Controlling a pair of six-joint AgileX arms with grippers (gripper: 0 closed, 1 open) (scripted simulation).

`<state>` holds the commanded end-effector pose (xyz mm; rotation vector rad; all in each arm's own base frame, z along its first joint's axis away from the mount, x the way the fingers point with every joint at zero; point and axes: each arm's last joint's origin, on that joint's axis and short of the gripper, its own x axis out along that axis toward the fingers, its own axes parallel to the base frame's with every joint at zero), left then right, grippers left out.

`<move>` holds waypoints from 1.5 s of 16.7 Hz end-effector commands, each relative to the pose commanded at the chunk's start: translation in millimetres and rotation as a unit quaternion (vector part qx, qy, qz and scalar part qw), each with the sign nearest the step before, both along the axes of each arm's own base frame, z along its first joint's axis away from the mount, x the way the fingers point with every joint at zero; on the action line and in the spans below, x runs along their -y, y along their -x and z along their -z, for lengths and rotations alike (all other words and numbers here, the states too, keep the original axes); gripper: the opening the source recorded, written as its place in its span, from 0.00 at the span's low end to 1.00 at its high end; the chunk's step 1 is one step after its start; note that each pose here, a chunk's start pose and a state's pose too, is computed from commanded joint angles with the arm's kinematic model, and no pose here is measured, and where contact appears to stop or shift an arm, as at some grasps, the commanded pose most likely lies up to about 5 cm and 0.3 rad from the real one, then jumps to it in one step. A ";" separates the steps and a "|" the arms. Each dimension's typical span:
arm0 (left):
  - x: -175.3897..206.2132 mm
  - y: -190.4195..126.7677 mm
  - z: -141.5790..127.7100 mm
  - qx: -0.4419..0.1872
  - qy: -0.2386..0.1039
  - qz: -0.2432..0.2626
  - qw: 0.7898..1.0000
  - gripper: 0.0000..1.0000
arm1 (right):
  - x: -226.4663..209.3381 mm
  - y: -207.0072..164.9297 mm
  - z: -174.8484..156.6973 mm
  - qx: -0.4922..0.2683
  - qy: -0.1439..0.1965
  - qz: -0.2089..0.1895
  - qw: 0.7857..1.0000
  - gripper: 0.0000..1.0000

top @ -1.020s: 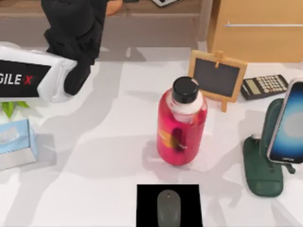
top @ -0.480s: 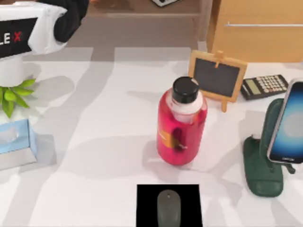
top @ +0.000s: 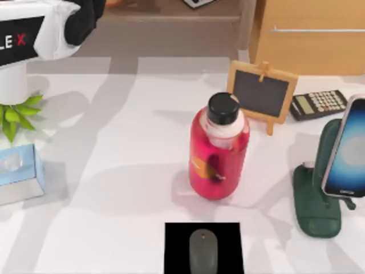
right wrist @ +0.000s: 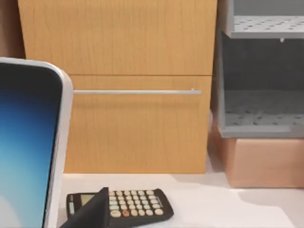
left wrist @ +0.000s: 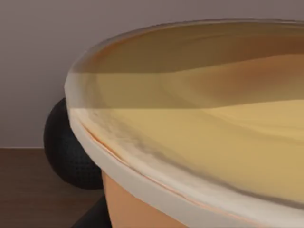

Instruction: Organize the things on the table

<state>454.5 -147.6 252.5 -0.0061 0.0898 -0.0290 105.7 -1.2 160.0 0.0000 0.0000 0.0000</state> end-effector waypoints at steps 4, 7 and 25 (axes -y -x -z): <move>-1.7 -1.3 0.0 0.000 0.001 -0.002 1.000 0.00 | 0.0 0.0 0.0 0.000 0.000 0.000 1.000 1.00; -2.2 -1.8 1.1 -0.001 0.000 -0.002 1.000 0.00 | 0.0 0.0 0.0 0.000 0.000 0.000 1.000 1.00; -2.2 -1.8 1.1 -0.001 0.000 -0.002 1.000 1.00 | 0.0 0.0 0.0 0.000 0.000 0.000 1.000 1.00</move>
